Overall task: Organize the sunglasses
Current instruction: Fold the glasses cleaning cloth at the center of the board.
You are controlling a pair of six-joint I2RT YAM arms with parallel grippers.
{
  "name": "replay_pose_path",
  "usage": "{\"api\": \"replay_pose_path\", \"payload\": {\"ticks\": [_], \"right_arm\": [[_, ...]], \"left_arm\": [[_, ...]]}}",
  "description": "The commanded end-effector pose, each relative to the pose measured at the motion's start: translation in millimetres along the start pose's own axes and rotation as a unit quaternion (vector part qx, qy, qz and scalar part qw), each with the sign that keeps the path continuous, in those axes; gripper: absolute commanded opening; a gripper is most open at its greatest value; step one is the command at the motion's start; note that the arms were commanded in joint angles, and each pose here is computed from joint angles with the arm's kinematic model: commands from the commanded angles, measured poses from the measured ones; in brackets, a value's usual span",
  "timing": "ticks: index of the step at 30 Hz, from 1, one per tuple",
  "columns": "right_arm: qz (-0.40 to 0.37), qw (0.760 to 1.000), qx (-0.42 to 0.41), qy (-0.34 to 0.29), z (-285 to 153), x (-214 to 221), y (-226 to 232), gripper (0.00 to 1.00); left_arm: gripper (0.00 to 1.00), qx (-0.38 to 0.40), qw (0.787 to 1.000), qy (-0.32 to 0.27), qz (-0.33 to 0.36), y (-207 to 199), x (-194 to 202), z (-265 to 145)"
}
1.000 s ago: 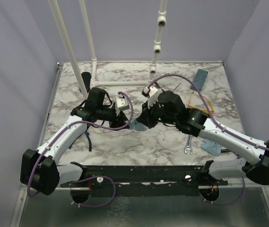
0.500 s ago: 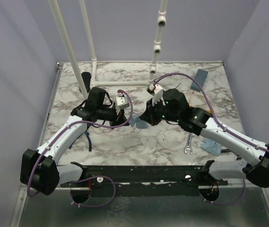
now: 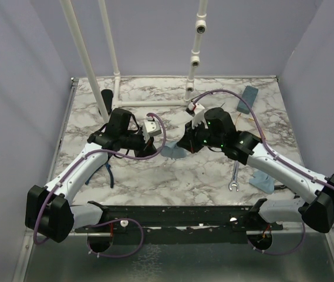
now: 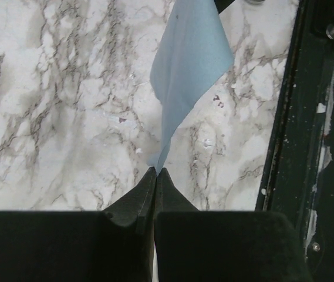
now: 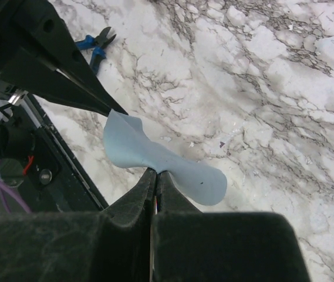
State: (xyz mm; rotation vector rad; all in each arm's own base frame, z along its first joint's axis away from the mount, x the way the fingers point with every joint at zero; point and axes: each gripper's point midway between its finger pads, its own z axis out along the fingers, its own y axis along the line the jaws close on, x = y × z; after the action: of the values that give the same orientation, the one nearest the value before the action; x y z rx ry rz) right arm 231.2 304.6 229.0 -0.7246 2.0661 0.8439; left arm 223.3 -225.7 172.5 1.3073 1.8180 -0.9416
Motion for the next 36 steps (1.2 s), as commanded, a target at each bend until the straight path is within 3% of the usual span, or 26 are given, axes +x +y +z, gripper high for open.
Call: {"api": "replay_pose_path", "payload": {"ticks": [1,13,20,26,30,36], "right_arm": [[-0.012,1.000,-0.007,0.022,22,13,-8,0.00],[-0.018,0.998,-0.036,0.056,79,19,-44,0.01],[0.037,0.987,-0.080,0.136,97,75,-56,0.01],[0.083,0.981,-0.080,0.158,99,117,-60,0.03],[0.103,0.980,-0.026,0.167,97,133,-79,0.15],[0.156,0.965,0.123,0.174,81,150,-141,0.21]], "left_arm": [[0.00,-0.068,0.997,0.037,0.016,26,4,-6],[0.00,-0.188,0.980,0.066,0.021,90,14,2],[0.00,-0.108,0.989,0.099,0.009,60,40,44],[0.00,-0.041,0.990,0.136,0.018,21,64,76],[0.00,-0.026,0.988,0.152,0.015,15,73,86],[0.00,-0.020,0.986,0.162,0.020,13,78,91]]}}
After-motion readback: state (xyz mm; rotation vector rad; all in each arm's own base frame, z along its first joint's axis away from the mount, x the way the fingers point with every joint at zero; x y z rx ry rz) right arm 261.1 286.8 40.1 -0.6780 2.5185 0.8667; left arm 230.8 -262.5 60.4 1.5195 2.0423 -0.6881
